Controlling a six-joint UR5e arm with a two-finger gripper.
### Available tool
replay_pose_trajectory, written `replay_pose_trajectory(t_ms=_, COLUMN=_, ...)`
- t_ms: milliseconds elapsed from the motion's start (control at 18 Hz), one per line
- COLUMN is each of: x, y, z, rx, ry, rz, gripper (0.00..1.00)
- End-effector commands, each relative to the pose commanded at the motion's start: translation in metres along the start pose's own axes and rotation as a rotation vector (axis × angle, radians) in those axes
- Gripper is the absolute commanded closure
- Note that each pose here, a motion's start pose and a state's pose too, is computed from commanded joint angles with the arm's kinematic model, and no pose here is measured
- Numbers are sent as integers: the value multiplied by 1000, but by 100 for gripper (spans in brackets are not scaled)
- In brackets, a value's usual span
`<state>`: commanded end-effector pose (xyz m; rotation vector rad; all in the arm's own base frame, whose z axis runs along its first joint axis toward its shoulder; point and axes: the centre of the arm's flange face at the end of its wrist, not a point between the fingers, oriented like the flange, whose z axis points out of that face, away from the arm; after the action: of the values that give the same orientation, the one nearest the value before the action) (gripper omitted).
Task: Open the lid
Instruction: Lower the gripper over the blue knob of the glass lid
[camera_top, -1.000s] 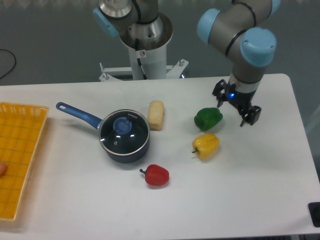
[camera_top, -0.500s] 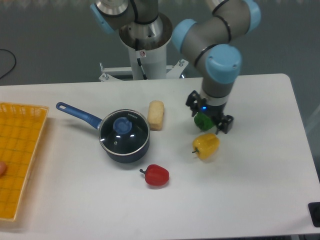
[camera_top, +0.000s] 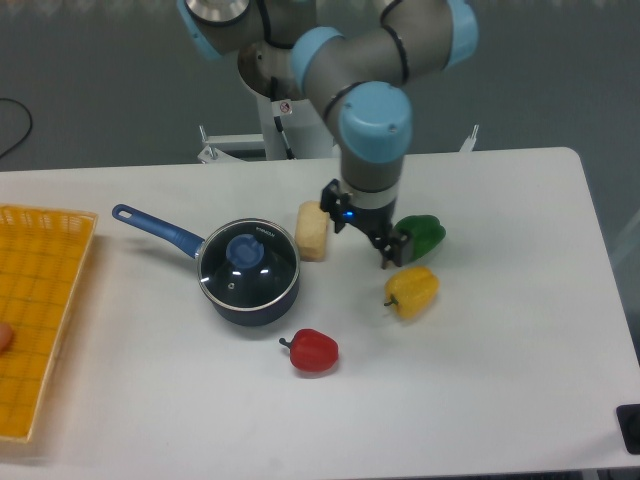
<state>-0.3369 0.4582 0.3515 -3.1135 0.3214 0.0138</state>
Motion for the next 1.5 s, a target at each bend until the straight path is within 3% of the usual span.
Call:
replay_pose_trajectory(t_ms=278, x=38, y=-37, z=6, rx=-4, ry=9, rz=-20, gripper=0)
replay_pose_trajectory(t_ms=778, x=98, y=-63, z=25, rx=-29, ry=38, rz=-48, gripper=0)
replay_pose_trajectory(t_ms=1500, x=117, y=-83, z=41, rx=-68, ry=23, rz=-25, gripper=0)
